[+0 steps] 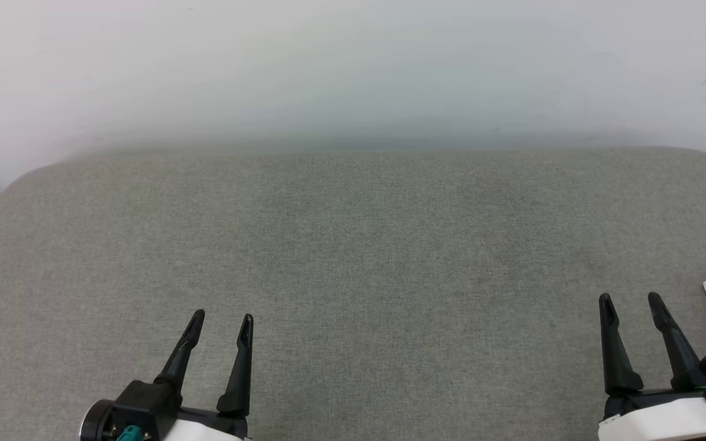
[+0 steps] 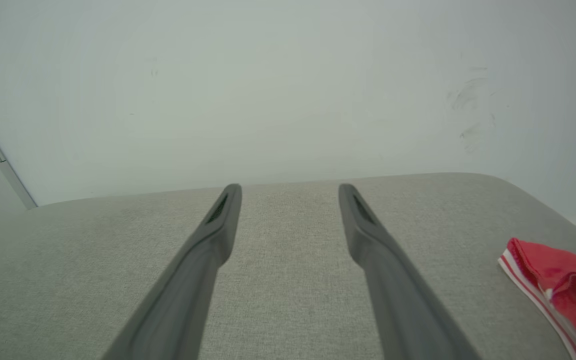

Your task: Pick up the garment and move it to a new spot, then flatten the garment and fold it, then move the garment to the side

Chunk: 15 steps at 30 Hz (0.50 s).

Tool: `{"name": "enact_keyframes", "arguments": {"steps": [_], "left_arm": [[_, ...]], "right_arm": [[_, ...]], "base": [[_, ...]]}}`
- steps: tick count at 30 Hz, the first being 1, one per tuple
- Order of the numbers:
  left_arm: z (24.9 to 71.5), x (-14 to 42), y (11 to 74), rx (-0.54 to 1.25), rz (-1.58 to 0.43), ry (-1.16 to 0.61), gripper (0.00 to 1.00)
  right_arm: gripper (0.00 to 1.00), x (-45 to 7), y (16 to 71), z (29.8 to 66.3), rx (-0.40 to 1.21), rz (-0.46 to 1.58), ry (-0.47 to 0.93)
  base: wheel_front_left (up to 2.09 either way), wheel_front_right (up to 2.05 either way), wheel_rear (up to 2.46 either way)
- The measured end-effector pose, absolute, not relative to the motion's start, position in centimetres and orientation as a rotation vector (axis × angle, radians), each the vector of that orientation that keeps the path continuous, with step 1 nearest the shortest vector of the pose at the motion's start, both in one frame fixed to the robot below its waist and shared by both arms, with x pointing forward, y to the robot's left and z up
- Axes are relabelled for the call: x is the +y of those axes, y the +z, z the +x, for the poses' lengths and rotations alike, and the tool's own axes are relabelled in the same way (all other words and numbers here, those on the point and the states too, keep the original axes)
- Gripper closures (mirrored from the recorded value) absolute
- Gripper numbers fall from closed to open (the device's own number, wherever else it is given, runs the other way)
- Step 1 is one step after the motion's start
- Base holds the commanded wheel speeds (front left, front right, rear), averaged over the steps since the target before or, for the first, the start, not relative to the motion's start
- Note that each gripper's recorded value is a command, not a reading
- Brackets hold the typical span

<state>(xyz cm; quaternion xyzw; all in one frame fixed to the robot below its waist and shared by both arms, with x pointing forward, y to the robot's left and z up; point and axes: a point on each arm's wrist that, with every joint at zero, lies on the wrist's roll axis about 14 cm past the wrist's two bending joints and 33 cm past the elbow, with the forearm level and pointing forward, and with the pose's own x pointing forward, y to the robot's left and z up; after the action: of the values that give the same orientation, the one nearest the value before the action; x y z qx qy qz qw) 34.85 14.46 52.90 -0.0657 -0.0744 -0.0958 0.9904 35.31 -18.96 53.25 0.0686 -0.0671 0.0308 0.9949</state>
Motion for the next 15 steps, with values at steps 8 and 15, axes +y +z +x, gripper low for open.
{"name": "enact_keyframes", "arguments": {"steps": [8, 15], "left_arm": [[34.85, 14.69, 52.91, -0.151, -0.125, -0.180, 0.00], [34.94, 15.16, 53.10, -0.158, -0.111, -0.162, 0.00]], "right_arm": [[0.00, -18.63, 53.06, 35.28, -0.137, 0.131, 0.065], [0.00, -18.21, 52.91, 35.36, -0.134, 0.133, 0.072]], "base": [[0.00, 0.00, 0.00], [0.00, 0.00, 0.00]]}}
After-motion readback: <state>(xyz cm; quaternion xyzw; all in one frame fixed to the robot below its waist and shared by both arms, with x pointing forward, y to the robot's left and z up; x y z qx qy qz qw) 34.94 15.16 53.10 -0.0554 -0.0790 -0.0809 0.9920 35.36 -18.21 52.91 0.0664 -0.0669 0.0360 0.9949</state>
